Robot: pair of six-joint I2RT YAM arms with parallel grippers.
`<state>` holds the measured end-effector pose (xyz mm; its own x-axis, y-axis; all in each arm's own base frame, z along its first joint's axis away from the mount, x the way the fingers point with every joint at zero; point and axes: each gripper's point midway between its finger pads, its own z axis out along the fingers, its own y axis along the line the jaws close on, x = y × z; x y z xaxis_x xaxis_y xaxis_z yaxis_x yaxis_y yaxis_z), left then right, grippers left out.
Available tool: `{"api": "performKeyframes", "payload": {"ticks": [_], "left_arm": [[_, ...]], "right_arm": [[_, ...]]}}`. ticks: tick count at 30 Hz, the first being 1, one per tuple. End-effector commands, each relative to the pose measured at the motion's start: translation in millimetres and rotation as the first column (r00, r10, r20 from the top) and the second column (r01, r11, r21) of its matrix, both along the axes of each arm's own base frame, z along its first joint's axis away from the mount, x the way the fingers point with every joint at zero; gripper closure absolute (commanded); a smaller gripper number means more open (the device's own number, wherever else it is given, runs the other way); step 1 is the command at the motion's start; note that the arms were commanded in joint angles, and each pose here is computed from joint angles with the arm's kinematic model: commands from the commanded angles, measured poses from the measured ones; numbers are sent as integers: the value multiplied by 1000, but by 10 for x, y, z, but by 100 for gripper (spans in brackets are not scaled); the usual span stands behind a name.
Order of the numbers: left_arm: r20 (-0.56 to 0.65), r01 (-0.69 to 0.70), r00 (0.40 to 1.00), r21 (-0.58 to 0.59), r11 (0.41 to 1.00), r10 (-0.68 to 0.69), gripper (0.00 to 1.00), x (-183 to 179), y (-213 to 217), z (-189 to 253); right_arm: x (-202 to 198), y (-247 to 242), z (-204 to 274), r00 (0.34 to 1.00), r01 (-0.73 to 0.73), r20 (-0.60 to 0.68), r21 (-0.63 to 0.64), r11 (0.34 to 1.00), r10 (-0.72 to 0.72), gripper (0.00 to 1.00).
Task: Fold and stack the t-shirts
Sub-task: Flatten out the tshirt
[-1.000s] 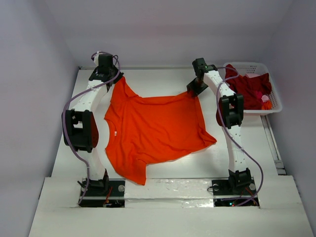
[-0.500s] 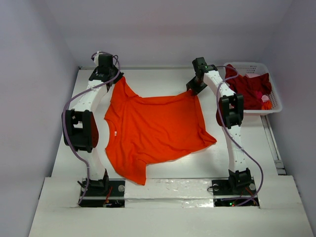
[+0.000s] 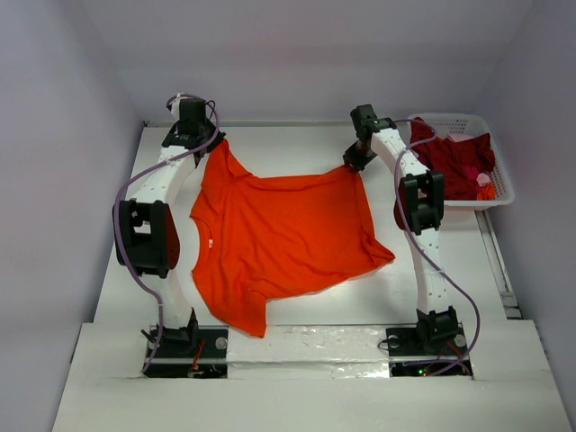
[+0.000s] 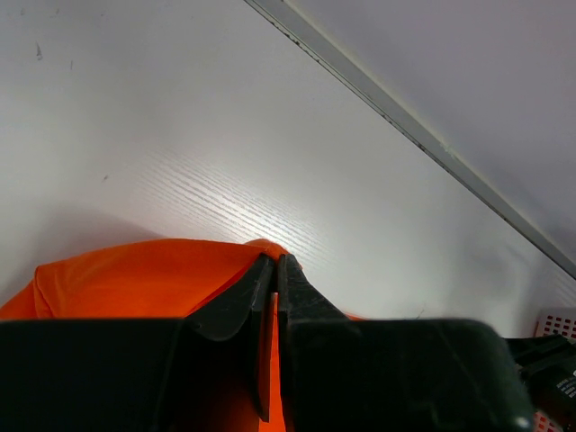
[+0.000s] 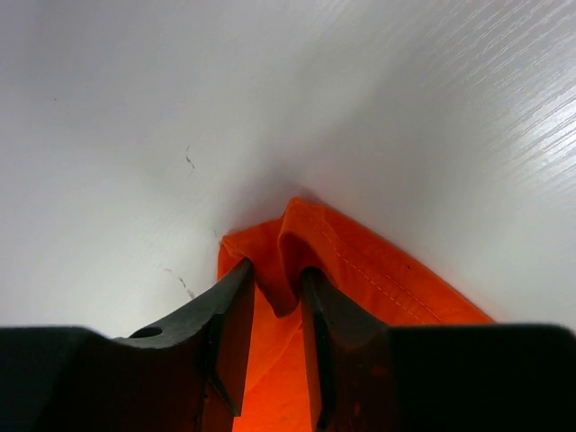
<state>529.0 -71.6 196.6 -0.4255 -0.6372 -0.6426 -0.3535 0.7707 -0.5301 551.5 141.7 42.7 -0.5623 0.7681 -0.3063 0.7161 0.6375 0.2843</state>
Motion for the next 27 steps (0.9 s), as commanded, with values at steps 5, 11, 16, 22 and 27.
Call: {"api": "performKeyframes", "payload": {"ticks": [5,11,16,22,27], "left_arm": [[75,16,997,-4,1000,-15,100,-8,-37,316],[74,16,997,-4,1000,-15,100,-10,-37,313],[72,13,997,3,1000,-13,100,-15,-24,313],[95,1,996,18,1000,-2,100,0,10,466],[109,-16,994,12,1000,15,100,-15,67,588]], "right_arm": [[76,-90,461,996,26,89,-8,1000,-25,80],[71,-97,449,996,23,85,-14,1000,-22,100],[82,-117,489,995,5,95,-32,999,-2,100],[109,-234,754,989,-28,144,-111,993,45,100],[157,-372,1075,976,-41,207,-133,990,68,100]]}}
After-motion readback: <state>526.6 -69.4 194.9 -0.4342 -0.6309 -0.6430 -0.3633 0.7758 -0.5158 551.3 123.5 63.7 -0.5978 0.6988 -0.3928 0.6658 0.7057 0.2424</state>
